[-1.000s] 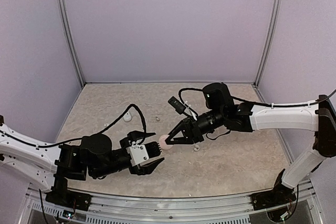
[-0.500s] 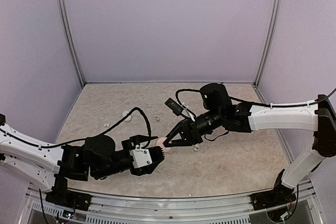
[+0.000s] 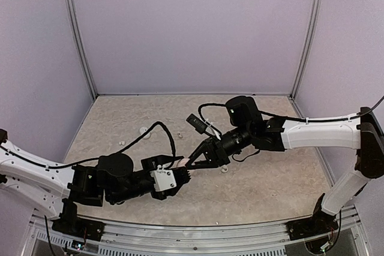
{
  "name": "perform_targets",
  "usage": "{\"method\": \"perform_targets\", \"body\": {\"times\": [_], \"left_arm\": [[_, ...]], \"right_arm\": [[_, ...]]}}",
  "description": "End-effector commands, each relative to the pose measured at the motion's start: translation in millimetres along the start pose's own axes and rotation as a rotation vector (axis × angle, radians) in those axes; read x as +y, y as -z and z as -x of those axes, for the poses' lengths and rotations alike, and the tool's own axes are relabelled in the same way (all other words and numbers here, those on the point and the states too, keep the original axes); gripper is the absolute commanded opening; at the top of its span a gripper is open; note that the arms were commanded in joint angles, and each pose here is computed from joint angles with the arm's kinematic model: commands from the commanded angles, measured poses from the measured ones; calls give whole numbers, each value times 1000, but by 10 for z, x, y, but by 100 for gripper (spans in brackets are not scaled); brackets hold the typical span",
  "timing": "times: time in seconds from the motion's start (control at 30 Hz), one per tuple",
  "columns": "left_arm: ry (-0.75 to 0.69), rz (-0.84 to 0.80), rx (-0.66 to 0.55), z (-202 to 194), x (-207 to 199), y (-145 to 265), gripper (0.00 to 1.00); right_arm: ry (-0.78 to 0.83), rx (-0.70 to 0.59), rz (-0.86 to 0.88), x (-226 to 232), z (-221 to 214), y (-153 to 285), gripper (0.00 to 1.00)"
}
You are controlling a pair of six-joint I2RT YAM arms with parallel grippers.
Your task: Insert the wireless bluetooth earbuds into the charging case
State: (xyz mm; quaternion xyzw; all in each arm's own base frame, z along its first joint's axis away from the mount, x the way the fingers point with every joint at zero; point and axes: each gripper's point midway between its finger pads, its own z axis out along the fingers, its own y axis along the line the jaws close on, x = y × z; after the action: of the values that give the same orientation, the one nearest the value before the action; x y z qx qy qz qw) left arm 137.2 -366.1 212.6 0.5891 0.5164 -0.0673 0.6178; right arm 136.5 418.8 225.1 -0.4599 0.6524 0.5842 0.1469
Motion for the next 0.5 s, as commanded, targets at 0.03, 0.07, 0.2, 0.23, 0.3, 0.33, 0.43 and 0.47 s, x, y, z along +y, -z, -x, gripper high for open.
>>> {"method": "perform_targets", "body": {"times": [0.03, 0.07, 0.2, 0.23, 0.3, 0.33, 0.43, 0.47], "left_arm": [[12, 33, -54, 208, 136, -30, 54], [13, 33, -54, 208, 133, -31, 51], [15, 35, -54, 207, 136, -34, 45], [16, 39, -56, 212, 143, -33, 43], [24, 51, -58, 216, 170, -30, 41], [31, 62, -62, 224, 192, -27, 40], [55, 111, -72, 248, 288, -24, 39], [61, 129, -74, 256, 319, -32, 38]], "right_arm": [[21, 13, 32, 80, 30, -51, 17], [20, 13, 32, 79, 26, -48, 17], [22, 14, 36, 86, 17, -44, 18], [23, 13, 35, 92, 17, -42, 21], [25, 8, 32, 97, 21, -33, 35], [24, 7, 28, 91, 12, -29, 41], [33, -30, 12, 97, 29, 27, 53], [36, -50, 7, 103, 51, 56, 54]]}}
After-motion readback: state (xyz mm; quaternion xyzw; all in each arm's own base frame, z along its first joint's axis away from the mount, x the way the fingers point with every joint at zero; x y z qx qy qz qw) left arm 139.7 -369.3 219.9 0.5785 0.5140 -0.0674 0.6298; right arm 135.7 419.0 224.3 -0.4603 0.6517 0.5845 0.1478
